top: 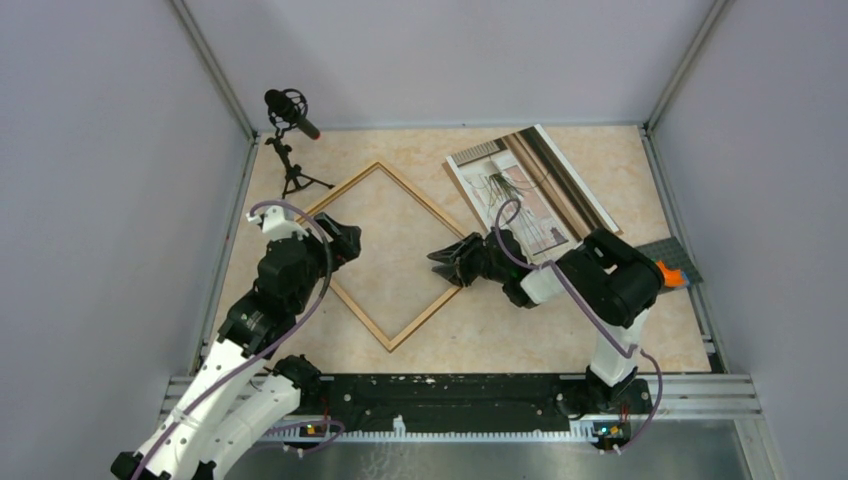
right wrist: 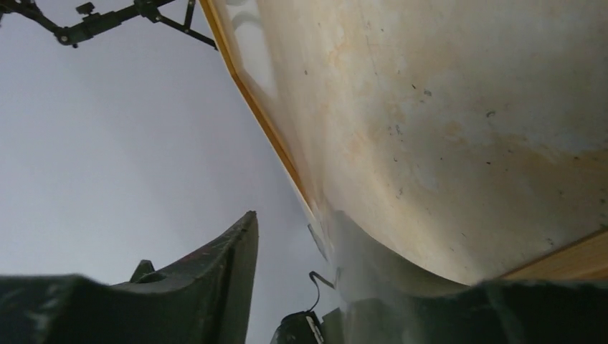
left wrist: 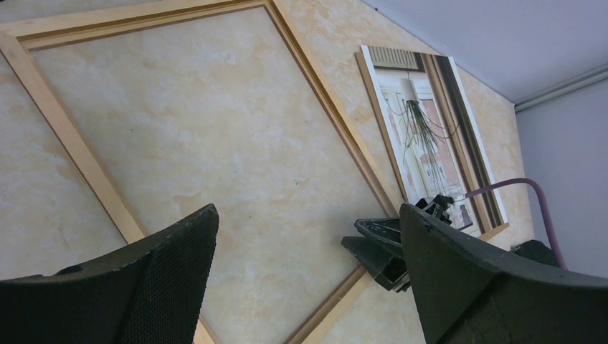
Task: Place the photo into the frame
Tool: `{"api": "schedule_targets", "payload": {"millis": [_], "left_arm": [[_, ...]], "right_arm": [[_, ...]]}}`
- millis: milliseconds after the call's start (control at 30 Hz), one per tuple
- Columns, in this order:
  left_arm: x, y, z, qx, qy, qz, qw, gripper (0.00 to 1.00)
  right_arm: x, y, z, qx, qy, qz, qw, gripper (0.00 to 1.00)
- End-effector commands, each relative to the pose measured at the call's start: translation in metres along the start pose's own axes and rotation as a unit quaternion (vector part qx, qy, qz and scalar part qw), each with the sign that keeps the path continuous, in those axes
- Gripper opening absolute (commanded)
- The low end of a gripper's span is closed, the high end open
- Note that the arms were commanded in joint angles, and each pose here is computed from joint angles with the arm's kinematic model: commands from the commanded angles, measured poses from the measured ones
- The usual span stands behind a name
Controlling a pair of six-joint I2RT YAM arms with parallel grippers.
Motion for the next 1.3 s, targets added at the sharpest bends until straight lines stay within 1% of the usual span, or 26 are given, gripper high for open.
{"api": "schedule_targets", "payload": {"millis": [0, 67, 100, 133, 233, 300, 367, 433, 533, 600, 700, 733, 767, 833, 867, 933, 1000, 1067, 1100, 1133, 1200, 1267], "left_arm": [[0.002, -0.001, -0.003, -0.01, -0.005, -0.007, 1.0, 0.98], [0.002, -0.001, -0.004, -0.011, -0.005, -0.006, 1.0, 0.98], [0.002, -0.001, -0.004, -0.011, -0.004, -0.006, 1.0, 0.98], [0.003, -0.001, -0.004, -0.011, -0.004, -0.007, 1.0, 0.99], [0.004, -0.002, -0.003, -0.01, -0.003, -0.009, 1.0, 0.98], [0.004, -0.002, -0.003, -0.009, -0.004, -0.009, 1.0, 0.98], [0.003, -0.002, -0.003, -0.01, -0.004, -0.008, 1.0, 0.98], [0.002, -0.001, -0.003, -0.009, -0.004, -0.006, 1.0, 0.98], [0.002, -0.001, -0.003, -0.009, -0.004, -0.006, 1.0, 0.98], [0.002, -0.001, -0.003, -0.008, -0.004, -0.006, 1.0, 0.98], [0.001, 0.0, -0.001, -0.002, 0.0, -0.003, 1.0, 0.98], [-0.001, 0.001, 0.0, -0.001, 0.001, -0.001, 1.0, 0.98], [-0.001, 0.001, 0.0, -0.001, 0.002, 0.0, 1.0, 0.98], [-0.002, 0.001, -0.001, -0.005, 0.007, 0.003, 1.0, 0.98], [-0.002, 0.001, -0.002, -0.007, 0.008, 0.004, 1.0, 0.98], [-0.002, 0.0, -0.004, -0.017, 0.013, 0.004, 1.0, 0.98], [-0.003, 0.0, -0.008, -0.03, 0.02, 0.005, 0.999, 0.98], [-0.005, 0.001, -0.011, -0.041, 0.024, 0.011, 0.999, 0.98], [-0.007, 0.001, -0.013, -0.045, 0.026, 0.017, 0.998, 0.98], [-0.01, 0.002, -0.015, -0.051, 0.029, 0.026, 0.998, 0.98], [-0.018, 0.004, -0.017, -0.058, 0.033, 0.044, 0.997, 0.98], [-0.03, 0.008, -0.015, -0.058, 0.035, 0.065, 0.996, 0.98]], "right_arm": [[-0.019, -0.002, 0.023, -0.006, -0.065, 0.021, 0.998, 0.46], [-0.019, -0.005, 0.021, -0.024, -0.074, 0.02, 0.997, 0.51], [-0.02, -0.007, 0.022, -0.032, -0.08, 0.017, 0.996, 0.55], [-0.019, -0.008, 0.023, -0.042, -0.093, 0.014, 0.995, 0.62], [-0.018, -0.012, 0.022, -0.084, -0.112, 0.001, 0.99, 0.8], [-0.017, -0.015, 0.019, -0.128, -0.119, -0.007, 0.985, 0.87], [-0.019, -0.018, 0.018, -0.169, -0.121, -0.006, 0.978, 0.91], [-0.025, -0.024, 0.021, -0.19, -0.123, -0.004, 0.974, 0.92], [-0.022, -0.04, 0.02, -0.236, -0.126, -0.045, 0.962, 0.93], [-0.017, -0.058, 0.013, -0.289, -0.13, -0.069, 0.946, 0.95], [-0.016, -0.077, 0.014, -0.315, -0.156, -0.075, 0.933, 0.96], [-0.015, -0.083, 0.013, -0.316, -0.166, -0.076, 0.931, 0.96], [-0.014, -0.089, 0.015, -0.311, -0.193, -0.077, 0.928, 0.96], [-0.009, -0.098, 0.024, -0.289, -0.276, -0.072, 0.914, 0.96], [-0.008, -0.103, 0.029, -0.277, -0.327, -0.06, 0.902, 0.96], [-0.014, -0.112, 0.041, -0.232, -0.441, -0.009, 0.867, 0.97], [-0.011, -0.124, 0.046, -0.203, -0.499, -0.008, 0.842, 0.97], [-0.001, -0.138, 0.05, -0.193, -0.537, -0.031, 0.821, 0.99], [0.003, -0.143, 0.053, -0.187, -0.542, -0.042, 0.819, 0.99], [-0.002, -0.142, 0.058, -0.157, -0.548, -0.029, 0.821, 0.99], [-0.023, -0.129, 0.053, -0.11, -0.541, 0.037, 0.833, 0.99], [-0.038, -0.114, 0.042, -0.087, -0.515, 0.083, 0.849, 0.99]]}}
Point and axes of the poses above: each gripper's point midway between its finger pads, its own y axis out along the fingers, its own z axis along the line the jaws close on, x = y × z, the point moved 2 cm from there along -y, back along the fingers, and after that the axes turned 9 degrees about y, right-handed, at the moved point
